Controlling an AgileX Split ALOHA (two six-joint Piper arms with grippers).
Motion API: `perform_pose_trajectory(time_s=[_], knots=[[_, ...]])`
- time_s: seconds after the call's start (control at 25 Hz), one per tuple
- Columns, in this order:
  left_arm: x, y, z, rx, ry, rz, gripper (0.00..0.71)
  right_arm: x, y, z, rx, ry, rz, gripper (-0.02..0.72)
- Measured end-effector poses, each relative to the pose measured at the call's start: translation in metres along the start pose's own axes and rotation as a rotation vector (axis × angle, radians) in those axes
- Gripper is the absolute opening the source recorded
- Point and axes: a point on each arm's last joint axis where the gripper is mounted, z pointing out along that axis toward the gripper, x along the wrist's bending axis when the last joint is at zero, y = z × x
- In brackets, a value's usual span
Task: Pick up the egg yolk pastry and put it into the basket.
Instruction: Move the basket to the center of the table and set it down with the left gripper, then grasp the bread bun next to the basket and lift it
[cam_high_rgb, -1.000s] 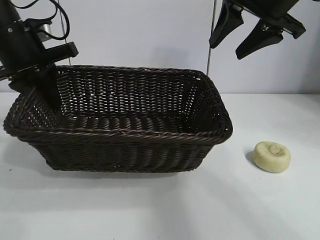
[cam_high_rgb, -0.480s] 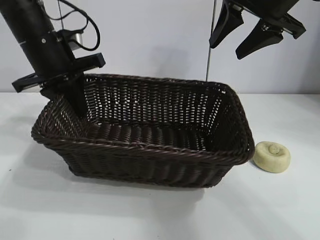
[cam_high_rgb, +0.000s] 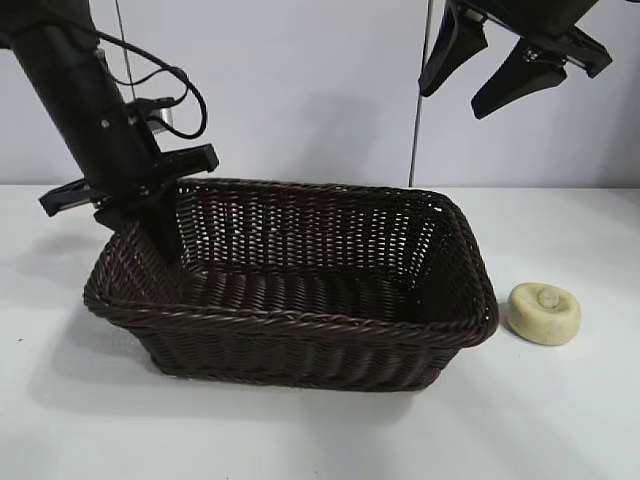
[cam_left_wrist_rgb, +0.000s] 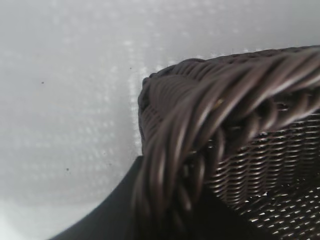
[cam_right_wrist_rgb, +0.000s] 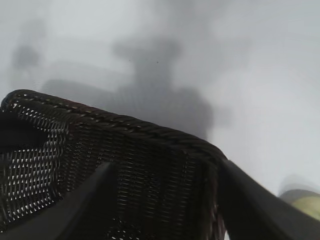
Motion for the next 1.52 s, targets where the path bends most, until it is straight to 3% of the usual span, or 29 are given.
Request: perform_pose_trajectory(time_s=[0.24,0.4,0.6,0.72,0.88,1.0,1.24,1.52], knots=[[0.001,0.0,0.001,0.0,-0.001,-0.004,0.103,0.0,0.0,0.0,0.0,0.0,0.0,0.435],[0.01,0.002,-0.003,-0.009,-0.005,-0.029,0.103,0.0,0.0,0.0,0.0,0.0,0.0,0.435],[0.019,0.003,-0.006,-0.017,-0.008,-0.051,0.16,0.0,0.0,0.0,0.0,0.0,0.0,0.435],[0.018,0.003,-0.006,-0.019,-0.012,-0.052,0.242,0.0,0.0,0.0,0.0,-0.001,-0.001,0.435],[0.018,0.003,-0.006,-0.019,-0.012,-0.051,0.486,0.0,0.0,0.0,0.0,-0.001,-0.001,0.435],[0.018,0.004,-0.01,-0.021,0.0,-0.04,0.556,0.0,0.0,0.0,0.0,-0.001,-0.001,0.435],[0.01,-0.004,-0.05,-0.07,0.068,0.03,0.577,0.0,0.0,0.0,0.0,-0.001,-0.001,0.435],[-0.011,-0.024,-0.112,-0.172,0.066,0.08,0.578,0.0,-0.001,0.0,0.006,0.0,-0.001,0.435]])
